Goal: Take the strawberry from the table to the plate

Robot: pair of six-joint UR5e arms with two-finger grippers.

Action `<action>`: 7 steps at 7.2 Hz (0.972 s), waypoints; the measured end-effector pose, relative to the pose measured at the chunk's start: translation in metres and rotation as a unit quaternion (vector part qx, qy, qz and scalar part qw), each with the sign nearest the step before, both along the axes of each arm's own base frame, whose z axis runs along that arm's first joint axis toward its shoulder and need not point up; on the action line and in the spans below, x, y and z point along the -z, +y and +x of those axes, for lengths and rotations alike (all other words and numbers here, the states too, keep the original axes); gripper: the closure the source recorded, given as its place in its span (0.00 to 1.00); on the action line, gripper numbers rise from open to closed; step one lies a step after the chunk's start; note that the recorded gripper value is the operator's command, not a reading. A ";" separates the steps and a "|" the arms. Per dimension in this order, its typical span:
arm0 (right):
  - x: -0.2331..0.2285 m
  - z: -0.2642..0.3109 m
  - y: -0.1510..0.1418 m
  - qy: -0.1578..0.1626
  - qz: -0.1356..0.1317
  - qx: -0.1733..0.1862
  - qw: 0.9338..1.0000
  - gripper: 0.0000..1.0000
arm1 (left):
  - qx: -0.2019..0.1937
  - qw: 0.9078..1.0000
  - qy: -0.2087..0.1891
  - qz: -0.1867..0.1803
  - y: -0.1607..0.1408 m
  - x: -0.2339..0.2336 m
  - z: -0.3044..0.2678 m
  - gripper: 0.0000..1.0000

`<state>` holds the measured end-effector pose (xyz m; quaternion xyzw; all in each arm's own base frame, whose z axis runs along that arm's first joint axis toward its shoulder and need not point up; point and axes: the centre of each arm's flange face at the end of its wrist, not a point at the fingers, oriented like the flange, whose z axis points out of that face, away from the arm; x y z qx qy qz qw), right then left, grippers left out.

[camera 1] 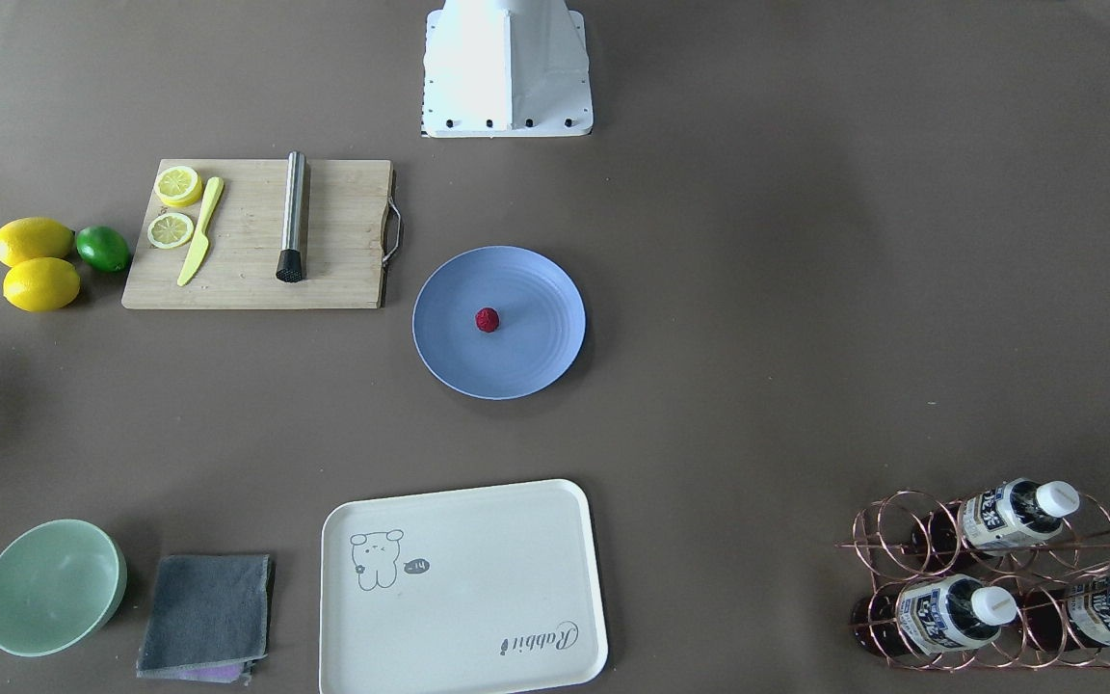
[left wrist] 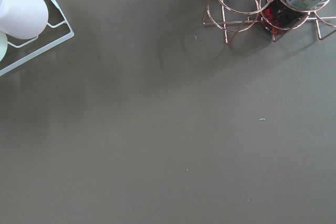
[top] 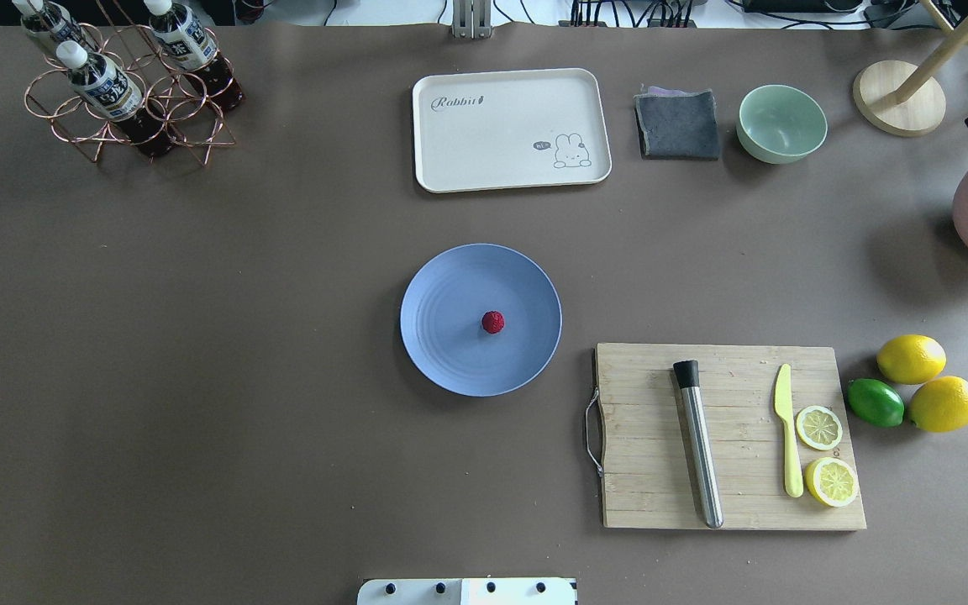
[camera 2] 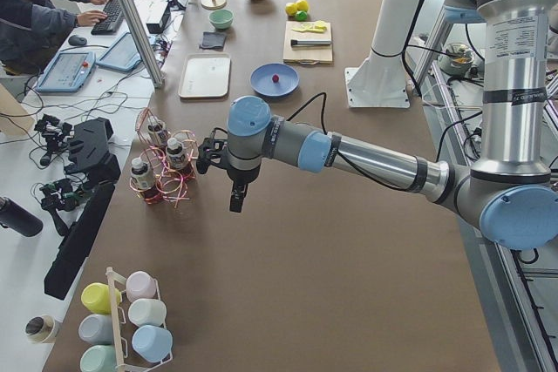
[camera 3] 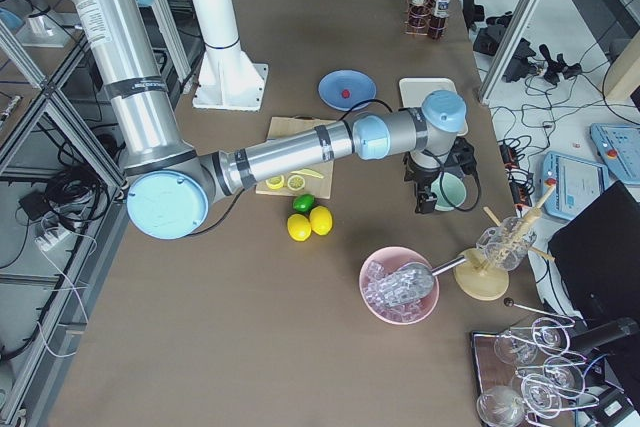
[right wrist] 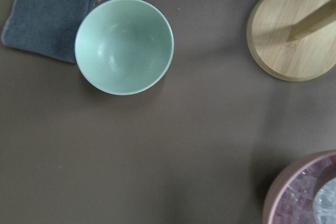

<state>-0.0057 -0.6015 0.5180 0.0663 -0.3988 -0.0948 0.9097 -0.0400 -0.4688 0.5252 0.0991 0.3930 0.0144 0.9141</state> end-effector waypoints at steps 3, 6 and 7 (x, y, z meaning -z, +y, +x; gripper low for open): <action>-0.055 0.069 0.038 0.001 -0.007 -0.020 1.000 0.00 | -0.016 1.000 -0.005 0.010 0.004 -0.014 -0.010 0.03; -0.064 0.078 0.046 0.014 -0.011 -0.025 1.000 0.00 | -0.016 1.000 -0.004 0.007 0.016 -0.019 -0.012 0.03; -0.064 0.079 0.046 0.024 -0.011 -0.027 0.999 0.00 | -0.016 1.000 -0.005 0.008 0.017 -0.019 -0.013 0.03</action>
